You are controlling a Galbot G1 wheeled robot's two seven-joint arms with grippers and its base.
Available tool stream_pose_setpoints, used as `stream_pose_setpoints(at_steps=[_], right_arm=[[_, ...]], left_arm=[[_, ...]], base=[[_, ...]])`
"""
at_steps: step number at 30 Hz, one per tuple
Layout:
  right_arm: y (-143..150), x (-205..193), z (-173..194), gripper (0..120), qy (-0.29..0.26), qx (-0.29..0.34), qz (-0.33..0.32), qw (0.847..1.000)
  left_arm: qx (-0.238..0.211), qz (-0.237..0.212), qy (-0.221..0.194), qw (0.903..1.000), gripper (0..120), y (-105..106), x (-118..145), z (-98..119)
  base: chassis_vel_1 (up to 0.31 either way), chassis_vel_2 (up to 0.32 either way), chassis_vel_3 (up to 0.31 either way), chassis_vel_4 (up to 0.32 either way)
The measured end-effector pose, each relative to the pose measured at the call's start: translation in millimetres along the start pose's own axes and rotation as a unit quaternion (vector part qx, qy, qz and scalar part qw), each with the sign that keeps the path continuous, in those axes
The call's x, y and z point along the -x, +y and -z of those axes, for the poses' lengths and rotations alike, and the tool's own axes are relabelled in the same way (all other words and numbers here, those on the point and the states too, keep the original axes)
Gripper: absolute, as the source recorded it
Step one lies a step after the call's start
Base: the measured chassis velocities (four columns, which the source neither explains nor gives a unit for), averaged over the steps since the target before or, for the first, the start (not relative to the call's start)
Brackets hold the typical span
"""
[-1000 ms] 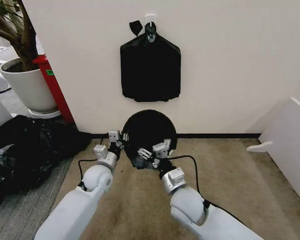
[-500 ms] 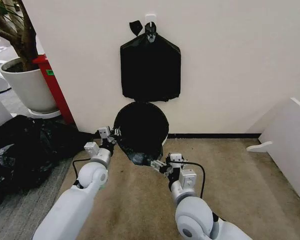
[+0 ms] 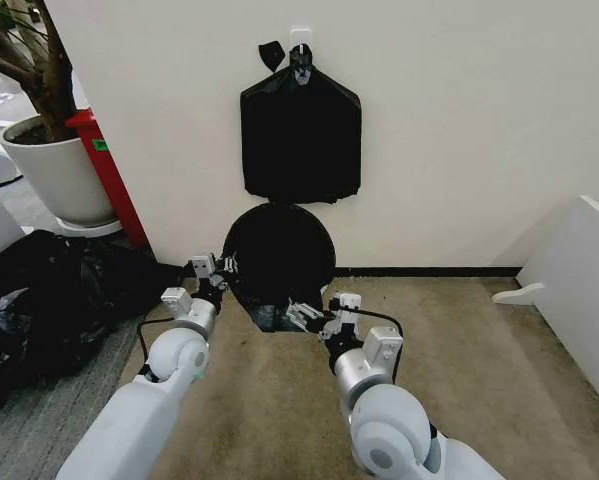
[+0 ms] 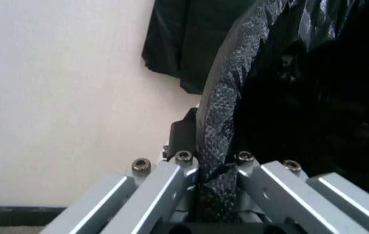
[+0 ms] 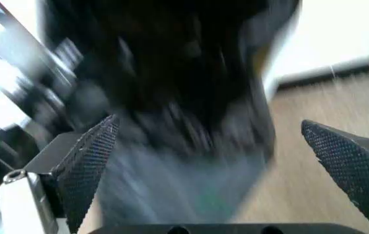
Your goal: Place the garbage bag over the trash bin.
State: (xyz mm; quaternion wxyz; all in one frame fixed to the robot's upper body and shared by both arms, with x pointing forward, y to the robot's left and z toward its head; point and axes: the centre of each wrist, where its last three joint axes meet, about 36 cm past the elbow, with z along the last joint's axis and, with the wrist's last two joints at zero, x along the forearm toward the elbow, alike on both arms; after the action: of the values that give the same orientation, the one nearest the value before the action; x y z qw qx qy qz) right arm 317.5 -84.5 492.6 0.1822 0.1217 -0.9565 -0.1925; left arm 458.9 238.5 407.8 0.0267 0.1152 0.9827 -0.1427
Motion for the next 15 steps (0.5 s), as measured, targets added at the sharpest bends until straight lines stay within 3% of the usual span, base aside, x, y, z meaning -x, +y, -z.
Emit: stream_pose_setpoints(at_steps=[7,15], right_arm=[[0,15,-18,100,0.095,-0.002,-0.042,0.995],[-5,27,-29,100,0.111,-0.033,-0.056,0.992]], left_arm=[[0.0,-0.01,-0.006,0.9999,1,-7,0,4],[0.0,-0.013,-0.009,0.9999,1,-9,-2,7]], base=[[0.0,0.0,0.0,0.0],[0.0,0.0,0.0,0.0]])
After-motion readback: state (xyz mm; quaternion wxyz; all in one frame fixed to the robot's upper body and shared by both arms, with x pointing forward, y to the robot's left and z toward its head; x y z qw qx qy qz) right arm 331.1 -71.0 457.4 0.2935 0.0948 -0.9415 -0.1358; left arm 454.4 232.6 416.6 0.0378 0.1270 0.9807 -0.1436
